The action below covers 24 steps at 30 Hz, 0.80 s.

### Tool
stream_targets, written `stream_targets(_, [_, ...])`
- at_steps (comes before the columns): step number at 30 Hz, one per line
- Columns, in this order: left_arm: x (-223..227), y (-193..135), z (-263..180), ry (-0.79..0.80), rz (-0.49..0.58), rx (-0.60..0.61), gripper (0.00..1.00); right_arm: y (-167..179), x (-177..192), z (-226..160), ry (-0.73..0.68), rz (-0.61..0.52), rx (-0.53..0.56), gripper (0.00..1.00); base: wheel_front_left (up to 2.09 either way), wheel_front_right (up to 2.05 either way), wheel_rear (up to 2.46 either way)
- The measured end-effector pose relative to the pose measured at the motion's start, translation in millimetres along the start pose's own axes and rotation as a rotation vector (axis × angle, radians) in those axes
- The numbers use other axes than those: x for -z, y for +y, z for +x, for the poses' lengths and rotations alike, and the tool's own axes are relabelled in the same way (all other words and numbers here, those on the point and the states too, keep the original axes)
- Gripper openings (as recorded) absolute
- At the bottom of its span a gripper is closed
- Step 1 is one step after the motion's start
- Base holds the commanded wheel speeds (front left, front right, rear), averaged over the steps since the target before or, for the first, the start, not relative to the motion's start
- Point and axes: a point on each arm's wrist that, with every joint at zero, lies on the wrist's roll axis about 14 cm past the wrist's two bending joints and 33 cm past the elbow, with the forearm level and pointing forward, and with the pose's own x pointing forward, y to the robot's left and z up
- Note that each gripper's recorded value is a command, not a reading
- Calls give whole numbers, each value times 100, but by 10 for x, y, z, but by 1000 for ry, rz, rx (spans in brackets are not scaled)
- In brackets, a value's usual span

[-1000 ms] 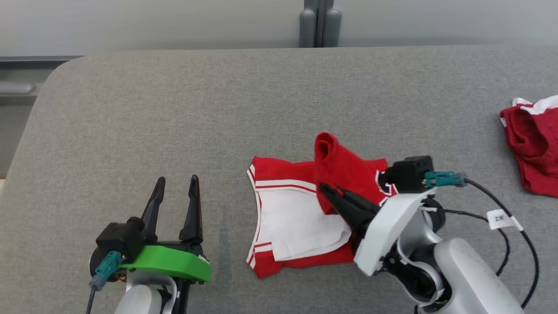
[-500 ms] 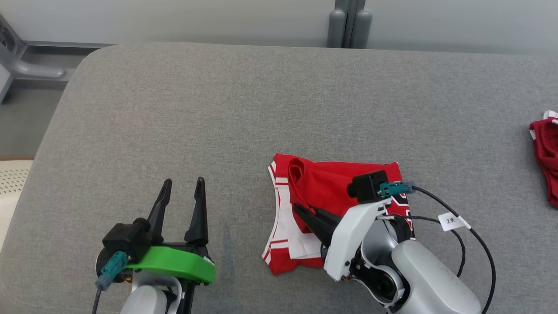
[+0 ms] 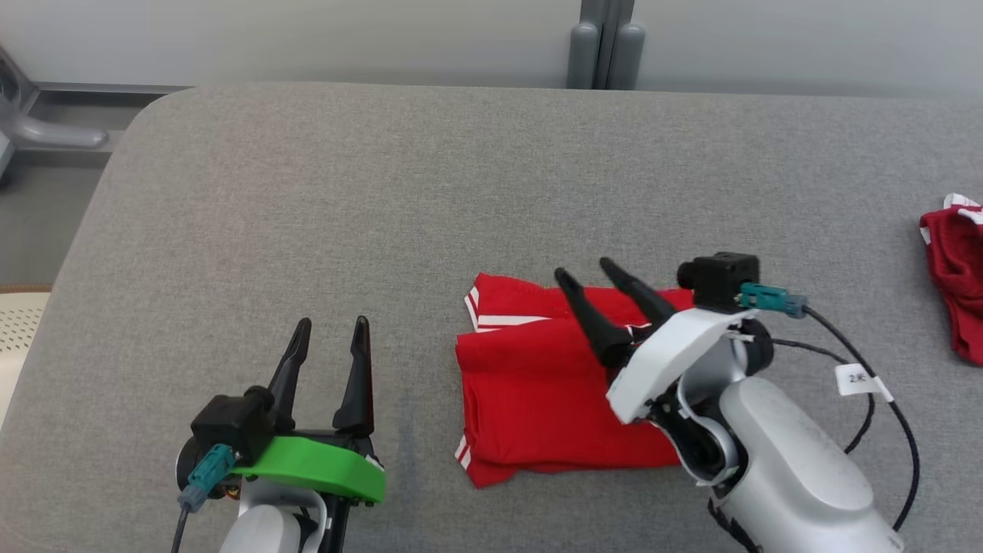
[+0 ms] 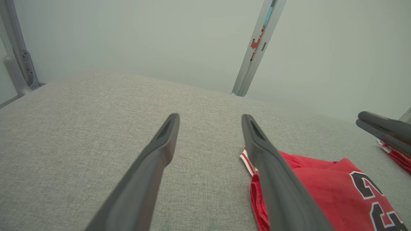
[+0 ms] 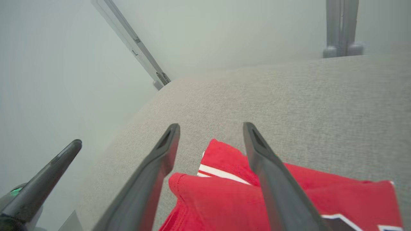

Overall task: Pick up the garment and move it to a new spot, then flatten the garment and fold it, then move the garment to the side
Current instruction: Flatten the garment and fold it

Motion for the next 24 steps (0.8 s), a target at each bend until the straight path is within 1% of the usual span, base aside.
stream_targets(7, [6, -118, 60, 0, 22, 38, 100, -555, -475, -221, -195, -168, 161, 100, 0, 0, 0])
stream_targets(10, [-27, -174, 95, -10, 33, 52, 100, -698, -596, -368, -253, -237, 217, 100, 0, 0, 0])
stream_targets(12, [-38, -196, 102, -13, 35, 55, 100, -777, -601, -476, -266, -271, 254, 100, 0, 0, 0])
stream_targets(17, [-81, -179, 81, -24, 43, 37, 100, -887, -507, -743, -271, -303, 331, 100, 0, 0, 0])
stream_targets(24, [-69, -85, -91, -23, 47, -2, 100, -1022, -321, -1094, -254, -309, 436, 100, 0, 0, 0])
